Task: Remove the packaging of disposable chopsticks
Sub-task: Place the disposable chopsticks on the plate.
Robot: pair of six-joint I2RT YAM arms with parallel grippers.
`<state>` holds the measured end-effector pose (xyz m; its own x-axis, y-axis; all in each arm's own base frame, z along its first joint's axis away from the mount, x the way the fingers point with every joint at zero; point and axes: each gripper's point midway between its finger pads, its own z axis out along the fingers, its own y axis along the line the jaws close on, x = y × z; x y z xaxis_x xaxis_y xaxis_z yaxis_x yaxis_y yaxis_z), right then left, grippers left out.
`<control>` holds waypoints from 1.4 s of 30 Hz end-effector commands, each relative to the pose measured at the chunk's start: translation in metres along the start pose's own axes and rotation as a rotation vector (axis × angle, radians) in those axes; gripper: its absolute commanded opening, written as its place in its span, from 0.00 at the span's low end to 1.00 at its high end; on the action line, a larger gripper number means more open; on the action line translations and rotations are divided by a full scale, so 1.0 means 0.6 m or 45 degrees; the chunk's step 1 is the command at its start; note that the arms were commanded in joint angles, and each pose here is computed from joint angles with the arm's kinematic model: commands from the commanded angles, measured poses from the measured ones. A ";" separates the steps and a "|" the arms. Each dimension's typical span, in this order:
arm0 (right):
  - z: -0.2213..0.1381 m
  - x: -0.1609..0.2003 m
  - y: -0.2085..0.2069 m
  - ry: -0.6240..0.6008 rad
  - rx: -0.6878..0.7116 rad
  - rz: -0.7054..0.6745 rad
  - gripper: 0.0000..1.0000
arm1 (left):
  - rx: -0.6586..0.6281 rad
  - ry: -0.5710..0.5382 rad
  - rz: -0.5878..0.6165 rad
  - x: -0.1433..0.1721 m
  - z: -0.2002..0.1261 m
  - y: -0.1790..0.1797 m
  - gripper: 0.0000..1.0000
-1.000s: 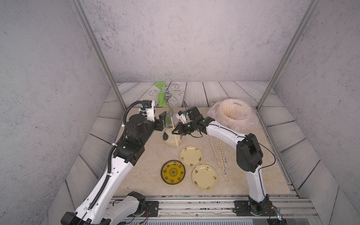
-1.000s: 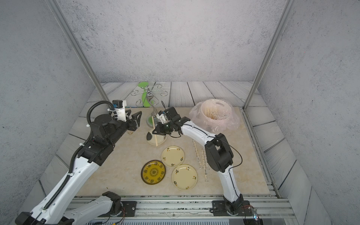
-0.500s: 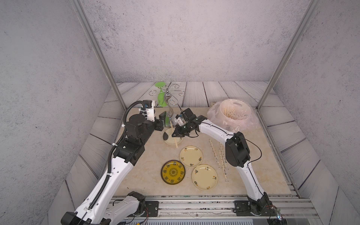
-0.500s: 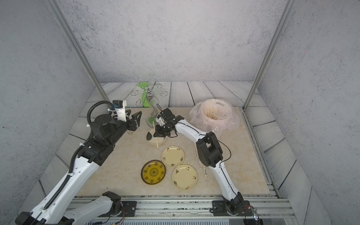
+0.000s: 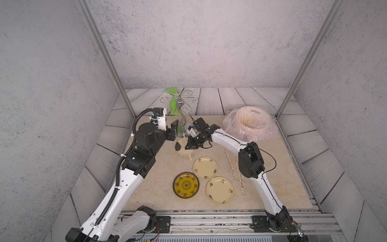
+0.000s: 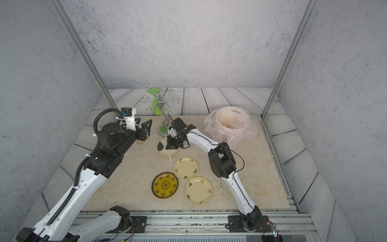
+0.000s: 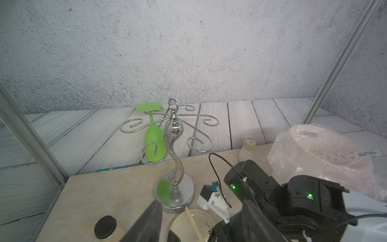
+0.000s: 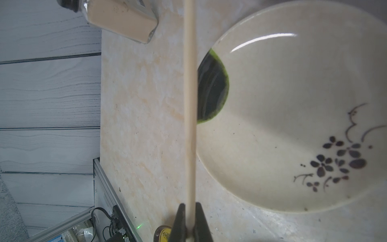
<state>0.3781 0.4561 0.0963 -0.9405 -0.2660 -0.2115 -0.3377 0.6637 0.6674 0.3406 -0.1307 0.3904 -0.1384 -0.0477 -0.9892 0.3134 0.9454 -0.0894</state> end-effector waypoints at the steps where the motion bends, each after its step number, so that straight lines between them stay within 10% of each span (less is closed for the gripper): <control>1: 0.033 0.008 -0.024 0.044 0.024 0.041 0.01 | -0.029 -0.051 0.014 -0.019 -0.012 0.010 0.63; 42: 0.115 -0.039 -0.082 -0.022 0.000 0.193 0.08 | -0.049 -0.117 0.074 -0.036 -0.037 0.000 0.63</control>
<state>0.4167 0.4793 0.0485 -0.9704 -0.1581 -0.1825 -0.2409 0.6856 0.6869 0.3280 -0.1268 0.4022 -0.0820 -0.0194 -0.9964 0.2924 0.9553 -0.0427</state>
